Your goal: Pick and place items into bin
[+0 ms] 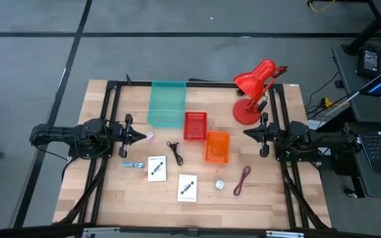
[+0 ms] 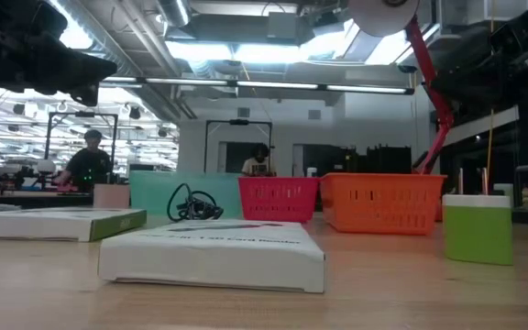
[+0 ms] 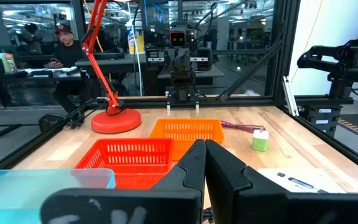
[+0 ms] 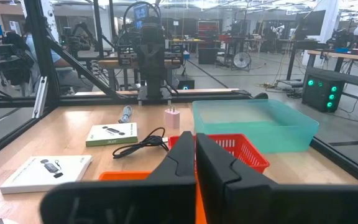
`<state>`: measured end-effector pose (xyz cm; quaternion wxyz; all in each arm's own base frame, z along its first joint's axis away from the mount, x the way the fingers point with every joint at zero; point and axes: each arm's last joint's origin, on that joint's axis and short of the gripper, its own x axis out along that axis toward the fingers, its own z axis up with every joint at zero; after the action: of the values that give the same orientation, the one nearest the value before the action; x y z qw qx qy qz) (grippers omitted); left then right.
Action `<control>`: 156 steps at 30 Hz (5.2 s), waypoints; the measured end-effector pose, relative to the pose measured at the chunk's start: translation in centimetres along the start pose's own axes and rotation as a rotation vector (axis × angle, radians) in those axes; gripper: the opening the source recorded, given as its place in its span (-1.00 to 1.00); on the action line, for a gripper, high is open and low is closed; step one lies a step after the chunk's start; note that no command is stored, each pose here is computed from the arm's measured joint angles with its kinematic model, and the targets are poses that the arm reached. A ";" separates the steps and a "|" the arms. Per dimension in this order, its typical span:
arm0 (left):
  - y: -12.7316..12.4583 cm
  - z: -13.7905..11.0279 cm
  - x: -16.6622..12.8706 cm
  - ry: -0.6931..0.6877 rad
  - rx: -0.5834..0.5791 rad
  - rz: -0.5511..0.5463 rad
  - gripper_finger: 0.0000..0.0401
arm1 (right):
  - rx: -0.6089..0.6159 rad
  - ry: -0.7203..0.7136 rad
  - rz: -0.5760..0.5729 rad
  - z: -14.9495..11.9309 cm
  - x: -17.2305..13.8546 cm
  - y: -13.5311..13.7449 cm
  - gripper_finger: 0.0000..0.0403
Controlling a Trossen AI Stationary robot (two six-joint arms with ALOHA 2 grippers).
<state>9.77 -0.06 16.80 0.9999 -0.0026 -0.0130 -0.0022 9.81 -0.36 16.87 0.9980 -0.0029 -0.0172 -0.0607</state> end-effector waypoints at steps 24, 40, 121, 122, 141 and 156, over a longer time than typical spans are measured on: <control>0.0 0.0 0.0 0.000 0.000 0.000 -0.97 | 0.000 0.000 0.000 0.0 0.0 0.0 -1.00; 0.0 0.0 0.0 0.000 0.000 0.000 -0.97 | 0.000 0.000 0.000 0.0 0.0 0.0 -1.00; 0.6 2.2 2.2 0.085 0.042 0.214 -0.97 | -0.034 0.062 -0.011 3.7 2.6 0.1 -1.00; 0.6 2.1 2.4 0.089 0.026 0.217 -0.97 | -0.038 0.064 -0.011 3.7 2.8 0.2 -1.00; 0.5 3.5 4.1 0.269 -0.123 0.297 -0.92 | -0.167 0.079 -0.145 3.4 4.0 -0.8 -1.00; -3.0 5.4 6.7 0.620 -0.301 0.372 -0.99 | -0.222 0.116 -0.195 3.2 4.0 -1.6 -1.00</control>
<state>16.33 -3.11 22.41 0.9282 -0.1505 0.2909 0.1764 13.48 -2.38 20.16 0.9802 -0.1082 0.0470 -0.1589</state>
